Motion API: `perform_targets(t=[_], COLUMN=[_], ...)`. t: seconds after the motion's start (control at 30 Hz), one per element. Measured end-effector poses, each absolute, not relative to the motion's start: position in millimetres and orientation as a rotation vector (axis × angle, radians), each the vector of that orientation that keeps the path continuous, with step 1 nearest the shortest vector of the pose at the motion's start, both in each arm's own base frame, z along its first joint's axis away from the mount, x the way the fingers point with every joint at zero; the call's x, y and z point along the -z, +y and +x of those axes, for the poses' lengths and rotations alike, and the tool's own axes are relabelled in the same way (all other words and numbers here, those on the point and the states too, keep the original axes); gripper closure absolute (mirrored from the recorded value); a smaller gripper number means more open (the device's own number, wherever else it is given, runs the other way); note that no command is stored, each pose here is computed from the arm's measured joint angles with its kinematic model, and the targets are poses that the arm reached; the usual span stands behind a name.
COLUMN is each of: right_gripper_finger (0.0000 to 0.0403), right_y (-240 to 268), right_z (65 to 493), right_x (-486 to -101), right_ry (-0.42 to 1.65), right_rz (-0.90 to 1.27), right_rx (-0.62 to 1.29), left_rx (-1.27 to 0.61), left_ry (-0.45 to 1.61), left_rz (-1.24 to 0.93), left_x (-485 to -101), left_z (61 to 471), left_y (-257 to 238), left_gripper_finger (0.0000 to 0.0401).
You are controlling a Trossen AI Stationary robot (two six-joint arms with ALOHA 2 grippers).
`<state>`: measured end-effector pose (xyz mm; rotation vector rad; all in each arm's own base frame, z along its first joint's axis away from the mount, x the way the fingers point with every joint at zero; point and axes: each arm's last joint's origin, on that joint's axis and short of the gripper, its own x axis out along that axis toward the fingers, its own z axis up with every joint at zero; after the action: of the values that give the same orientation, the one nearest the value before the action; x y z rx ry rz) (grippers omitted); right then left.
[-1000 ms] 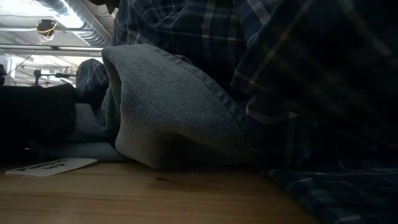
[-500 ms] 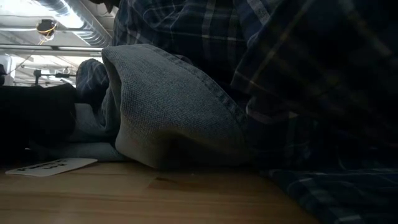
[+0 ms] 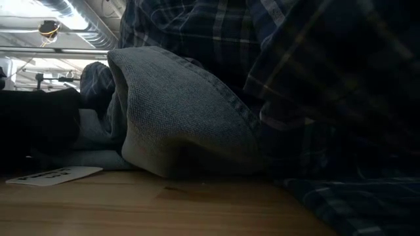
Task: Sort clothes
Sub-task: Put the black shorts into the white laundry bin
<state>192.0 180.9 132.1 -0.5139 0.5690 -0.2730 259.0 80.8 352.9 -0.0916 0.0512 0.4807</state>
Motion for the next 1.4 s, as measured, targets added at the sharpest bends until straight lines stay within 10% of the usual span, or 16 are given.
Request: perform_targets(t=[1.4], right_gripper_finger=[0.0188], right_y=[180.8], right_z=[192.0], right_x=[-132.1], right_ry=[0.57], right_rz=[-0.515], right_rx=[0.273], left_rx=[-0.073], left_ry=[-0.285], left_rz=[-0.097], left_x=[-388.5], left_z=[264.1], left_y=[22.9], left_gripper_finger=[0.0219])
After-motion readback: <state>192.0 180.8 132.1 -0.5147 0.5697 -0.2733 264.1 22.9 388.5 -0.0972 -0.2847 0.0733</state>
